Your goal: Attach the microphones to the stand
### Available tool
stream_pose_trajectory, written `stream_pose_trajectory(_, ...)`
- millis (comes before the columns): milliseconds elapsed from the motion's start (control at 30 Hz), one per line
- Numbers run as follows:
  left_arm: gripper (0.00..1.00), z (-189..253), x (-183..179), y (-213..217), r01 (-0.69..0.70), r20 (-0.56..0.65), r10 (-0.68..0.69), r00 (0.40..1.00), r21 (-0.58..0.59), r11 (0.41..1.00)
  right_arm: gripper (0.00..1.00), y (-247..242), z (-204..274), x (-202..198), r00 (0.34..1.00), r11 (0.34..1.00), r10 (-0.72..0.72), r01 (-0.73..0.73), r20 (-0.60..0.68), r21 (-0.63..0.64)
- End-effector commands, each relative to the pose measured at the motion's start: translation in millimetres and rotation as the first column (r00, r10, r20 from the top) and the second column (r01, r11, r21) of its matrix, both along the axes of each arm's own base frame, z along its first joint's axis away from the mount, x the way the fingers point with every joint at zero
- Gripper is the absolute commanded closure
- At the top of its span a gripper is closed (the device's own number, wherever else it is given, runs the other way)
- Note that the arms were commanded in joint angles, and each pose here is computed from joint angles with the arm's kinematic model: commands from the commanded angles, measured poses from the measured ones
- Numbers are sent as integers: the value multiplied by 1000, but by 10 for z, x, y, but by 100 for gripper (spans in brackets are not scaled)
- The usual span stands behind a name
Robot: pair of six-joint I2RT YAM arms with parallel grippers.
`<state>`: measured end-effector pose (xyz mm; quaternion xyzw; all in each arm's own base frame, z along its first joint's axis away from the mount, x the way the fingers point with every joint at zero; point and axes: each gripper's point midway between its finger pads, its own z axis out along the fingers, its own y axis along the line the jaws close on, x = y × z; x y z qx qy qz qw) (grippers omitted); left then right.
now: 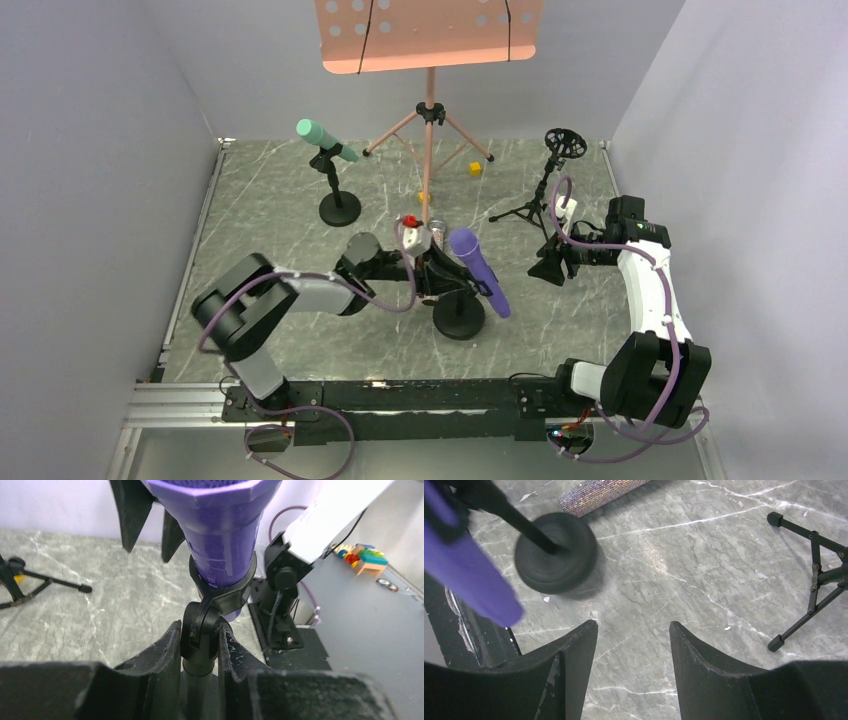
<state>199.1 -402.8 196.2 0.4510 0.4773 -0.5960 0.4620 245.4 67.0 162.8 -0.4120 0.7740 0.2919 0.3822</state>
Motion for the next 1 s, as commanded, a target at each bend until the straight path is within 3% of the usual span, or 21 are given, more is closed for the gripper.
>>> stream_pose_trajectory(0, 100, 982, -193, 311, -43, 157, 83, 984, -243, 969, 40, 20, 139, 47, 997, 1000, 7, -8, 76, 11)
stream_pose_trajectory(200, 100, 935, -29, 780, -250, 107, 267, 958, -154, 956, 40, 22, 144, 42, 997, 1000, 9, -10, 77, 11)
stream_pose_trajectory(300, 100, 687, 284, 1175, -469, 83, 472, 878, -56, 882, 40, 29, 153, 38, 997, 1000, 10, -11, 81, 14)
stream_pose_trajectory(433, 100, 646, 681, 1893, -763, 95, 766, 636, -70, 642, 39, 33, 155, 37, 997, 1000, 12, -13, 80, 17)
stream_pose_trajectory(500, 100, 704, 822, 2335, -885, 80, 894, 440, -127, 447, 39, 34, 155, 37, 997, 1000, 12, -13, 79, 19)
stream_pose_trajectory(667, 100, 649, 1067, 3277, -983, -35, 997, 62, -174, 55, 39, 39, 153, 33, 997, 1000, 14, -15, 78, 22)
stream_pose_trajectory(733, 100, 637, 1149, 3575, -983, -96, 994, -50, -174, -66, 39, 39, 151, 33, 997, 1000, 15, -16, 76, 23)
stream_pose_trajectory(867, 100, 685, 1295, 3999, -947, -144, 964, -222, -202, -248, 39, 42, 156, 29, 997, 1000, 16, -18, 77, 22)
stream_pose_trajectory(967, 100, 814, 1483, 4169, -923, -101, 949, -297, -226, -313, 39, 41, 160, 27, 997, 1000, 16, -17, 80, 22)
